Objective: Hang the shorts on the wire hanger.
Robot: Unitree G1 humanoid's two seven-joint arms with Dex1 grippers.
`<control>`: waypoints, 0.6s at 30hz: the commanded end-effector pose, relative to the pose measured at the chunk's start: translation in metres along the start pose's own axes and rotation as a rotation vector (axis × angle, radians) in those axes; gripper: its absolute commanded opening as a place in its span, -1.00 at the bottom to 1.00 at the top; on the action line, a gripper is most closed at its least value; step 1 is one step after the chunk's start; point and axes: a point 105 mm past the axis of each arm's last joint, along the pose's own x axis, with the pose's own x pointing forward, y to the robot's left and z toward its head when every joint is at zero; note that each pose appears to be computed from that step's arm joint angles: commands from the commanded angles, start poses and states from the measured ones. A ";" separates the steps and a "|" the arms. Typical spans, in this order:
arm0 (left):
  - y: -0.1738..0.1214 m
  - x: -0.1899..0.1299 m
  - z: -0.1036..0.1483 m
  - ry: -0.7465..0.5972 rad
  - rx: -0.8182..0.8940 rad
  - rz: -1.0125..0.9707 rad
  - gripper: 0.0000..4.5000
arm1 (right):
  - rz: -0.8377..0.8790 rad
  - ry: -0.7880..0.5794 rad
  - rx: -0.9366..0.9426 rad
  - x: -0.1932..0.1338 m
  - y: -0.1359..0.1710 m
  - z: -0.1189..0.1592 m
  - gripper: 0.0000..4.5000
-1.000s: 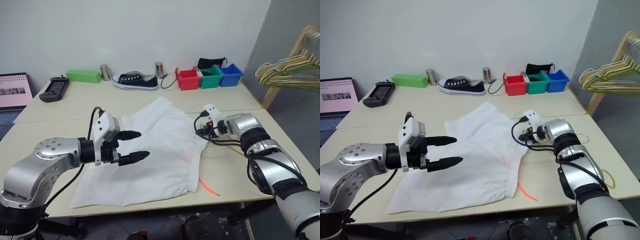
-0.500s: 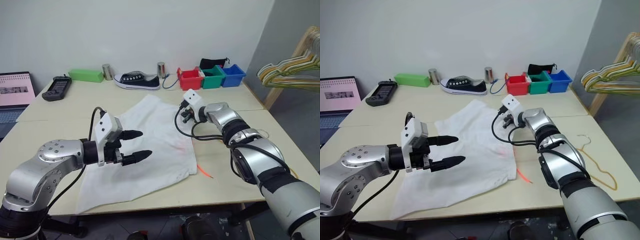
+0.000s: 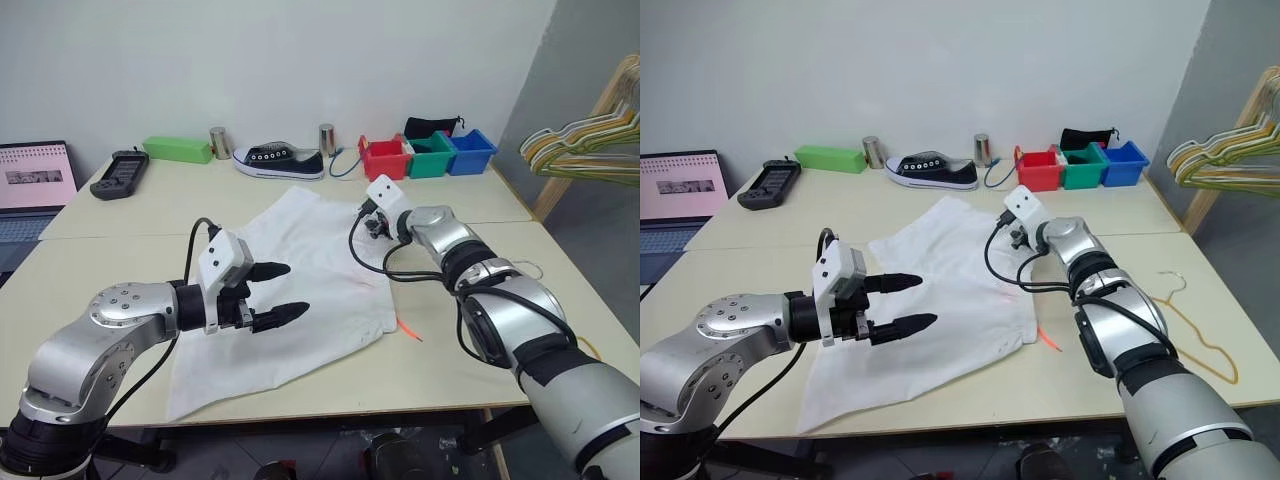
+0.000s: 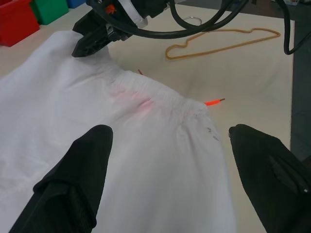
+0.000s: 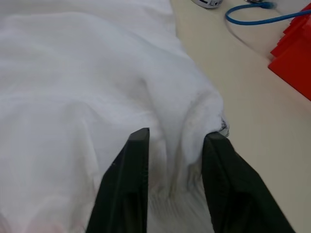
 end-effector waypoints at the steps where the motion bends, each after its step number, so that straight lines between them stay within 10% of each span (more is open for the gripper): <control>1: 0.000 -0.006 0.009 -0.013 0.050 0.009 0.81 | 0.013 -0.050 -0.023 -0.013 -0.017 0.012 0.20; 9: 0.010 -0.031 -0.008 0.058 0.031 0.097 0.81 | 0.033 -0.136 -0.184 -0.059 -0.052 0.021 0.70; 18: -0.004 -0.075 -0.068 0.326 0.013 0.017 0.81 | 0.616 -0.049 -0.562 -0.120 0.055 -0.054 0.70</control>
